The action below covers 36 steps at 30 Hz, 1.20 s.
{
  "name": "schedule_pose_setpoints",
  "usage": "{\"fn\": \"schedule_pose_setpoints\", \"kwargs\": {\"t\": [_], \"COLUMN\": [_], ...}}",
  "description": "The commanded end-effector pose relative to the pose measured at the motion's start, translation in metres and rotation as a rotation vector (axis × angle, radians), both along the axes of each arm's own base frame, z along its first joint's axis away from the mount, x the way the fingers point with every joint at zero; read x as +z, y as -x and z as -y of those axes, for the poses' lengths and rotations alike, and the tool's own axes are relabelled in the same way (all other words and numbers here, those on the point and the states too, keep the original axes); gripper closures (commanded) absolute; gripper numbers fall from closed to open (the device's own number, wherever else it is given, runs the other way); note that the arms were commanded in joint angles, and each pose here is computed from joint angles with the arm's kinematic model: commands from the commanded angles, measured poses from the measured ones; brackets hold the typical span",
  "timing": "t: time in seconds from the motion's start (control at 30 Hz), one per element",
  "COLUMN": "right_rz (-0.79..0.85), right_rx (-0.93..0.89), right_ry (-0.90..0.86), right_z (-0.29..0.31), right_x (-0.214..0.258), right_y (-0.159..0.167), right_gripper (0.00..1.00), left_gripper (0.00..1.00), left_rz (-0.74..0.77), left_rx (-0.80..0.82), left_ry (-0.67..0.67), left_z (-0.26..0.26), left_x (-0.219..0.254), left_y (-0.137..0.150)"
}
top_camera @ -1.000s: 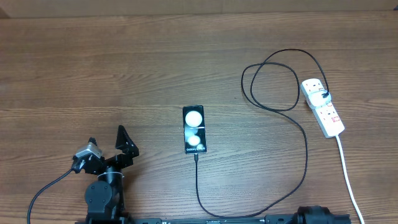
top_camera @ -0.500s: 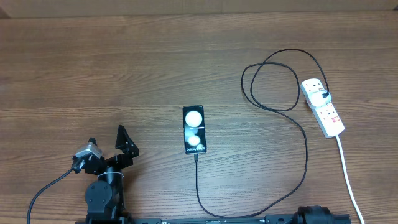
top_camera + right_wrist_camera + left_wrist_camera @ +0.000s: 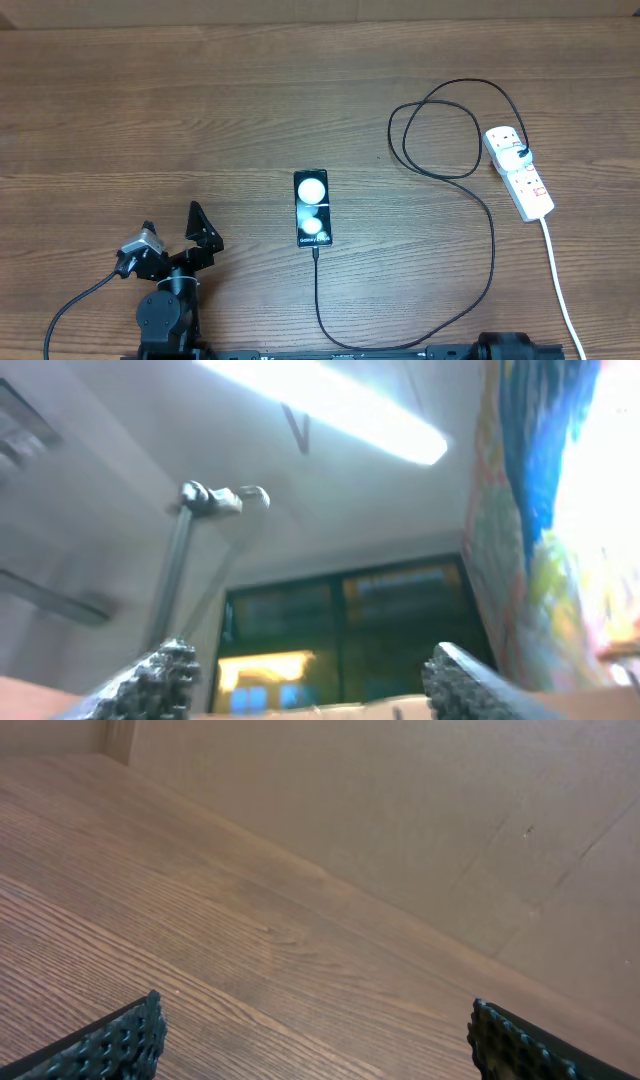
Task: Plug charger to phone and switch on socket
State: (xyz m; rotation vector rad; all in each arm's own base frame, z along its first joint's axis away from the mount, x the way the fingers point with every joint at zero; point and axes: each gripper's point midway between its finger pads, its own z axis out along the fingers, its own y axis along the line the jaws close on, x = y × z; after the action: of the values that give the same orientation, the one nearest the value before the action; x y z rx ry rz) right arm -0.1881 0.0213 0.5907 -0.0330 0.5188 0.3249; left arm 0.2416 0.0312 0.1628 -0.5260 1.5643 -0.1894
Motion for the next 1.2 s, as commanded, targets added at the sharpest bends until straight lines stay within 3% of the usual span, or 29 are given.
{"fn": "schedule_pose_setpoints", "kwargs": {"t": [0.0, 0.23, 0.63, 0.77, 0.87, 1.17], "right_rz": [-0.004, 0.036, 0.017, -0.085, -0.203, -0.589], "right_rx": [0.012, 0.020, 0.010, -0.002, -0.012, 0.070], "right_ry": [-0.006, -0.006, -0.034, -0.048, -0.061, -0.150], "right_z": [0.006, 0.008, 0.014, 0.016, 0.017, 0.013], "right_x": [-0.008, -0.017, -0.017, -0.023, -0.037, -0.135], "right_y": [0.000, 0.019, 0.011, -0.039, -0.097, -0.273], "right_gripper": [0.10, 0.02, 0.00, 0.00, 0.00, 0.00], "left_gripper": [0.00, 0.00, 0.01, 0.01, 0.01, 0.00], "left_rz": [0.001, 0.001, 0.001, 0.001, 0.001, 0.001], "left_rx": [-0.002, -0.002, -0.002, -0.002, -0.002, -0.002], "left_ry": [-0.022, -0.022, -0.022, -0.022, -0.022, -0.022], "left_z": [0.000, 0.000, 0.000, 0.000, 0.000, 0.000], "left_x": [-0.002, -0.002, -0.002, -0.002, -0.002, -0.002], "left_y": [0.000, 0.000, 0.000, 0.000, 0.000, 0.000]}}
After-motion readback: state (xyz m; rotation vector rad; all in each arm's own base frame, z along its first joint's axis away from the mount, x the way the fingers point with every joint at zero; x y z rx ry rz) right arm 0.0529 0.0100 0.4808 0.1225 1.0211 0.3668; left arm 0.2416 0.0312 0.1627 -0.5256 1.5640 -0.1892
